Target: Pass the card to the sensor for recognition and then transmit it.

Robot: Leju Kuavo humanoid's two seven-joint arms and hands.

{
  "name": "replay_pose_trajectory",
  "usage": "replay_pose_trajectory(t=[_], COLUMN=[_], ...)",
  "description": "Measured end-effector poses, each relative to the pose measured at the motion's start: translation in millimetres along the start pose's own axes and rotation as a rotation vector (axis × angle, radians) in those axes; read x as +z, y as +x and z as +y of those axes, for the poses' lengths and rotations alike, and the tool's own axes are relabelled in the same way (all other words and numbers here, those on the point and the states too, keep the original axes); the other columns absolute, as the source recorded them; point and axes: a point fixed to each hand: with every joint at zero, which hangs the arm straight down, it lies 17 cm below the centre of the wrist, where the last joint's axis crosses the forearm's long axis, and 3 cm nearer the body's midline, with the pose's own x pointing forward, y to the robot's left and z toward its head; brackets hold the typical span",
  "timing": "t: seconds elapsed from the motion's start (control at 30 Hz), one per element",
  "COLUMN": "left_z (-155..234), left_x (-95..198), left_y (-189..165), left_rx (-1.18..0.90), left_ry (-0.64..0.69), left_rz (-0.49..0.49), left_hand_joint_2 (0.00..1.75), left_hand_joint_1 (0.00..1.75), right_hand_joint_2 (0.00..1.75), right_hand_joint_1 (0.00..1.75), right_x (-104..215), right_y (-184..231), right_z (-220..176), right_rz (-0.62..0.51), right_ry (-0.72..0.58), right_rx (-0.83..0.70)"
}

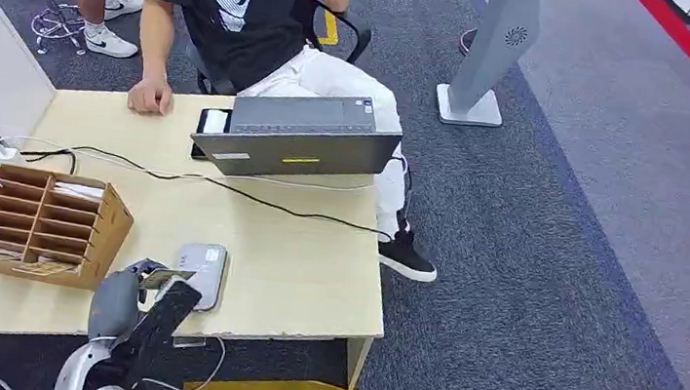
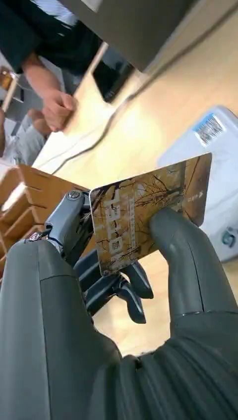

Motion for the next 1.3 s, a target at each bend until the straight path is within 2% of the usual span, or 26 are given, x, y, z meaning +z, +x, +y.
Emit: replay_pose_trajectory(t=[0.53, 0.73, 0.83, 1.1, 1.3], left_z=[-53.8, -53.7, -23.4, 114.3, 153.3], left_x=[-8.0, -5.7, -5.6, -14.2, -8.0], left_y=[-28.2, -12.8, 8.6, 77.1, 91.9], left_rx=[-0.07, -0.039, 0.025, 0.038, 0.018], left_ry=[-0.119, -0.107, -0.027, 0.293, 0.388], left_rz=[0.087, 0.025, -0.024, -0.238, -0.297], left_hand_joint_2=[1.75, 1.75, 1.75, 1.75, 1.75], left_hand_joint_1=[1.75, 1.75, 1.75, 1.75, 1.75], right_hand_joint_2=[1.75, 1.75, 1.75, 1.75, 1.75], right_hand_joint_1=[0.0, 0.0, 0.0, 0.0, 0.0], right_x=[-0.5, -0.5, -0.3, -0.4, -0.1], right_y=[6.3, 5.7, 1.3, -2.8, -2.9], right_z=[0.1, -0.5, -1.8, -6.1, -5.2], right_rz=[-0.014, -0.01, -0.002, 0.002, 0.004], right_ry=[0.003, 0.0, -0.009, -0.036, -0.036], right_rx=[0.0, -0.012, -0.019, -0.02, -0.021])
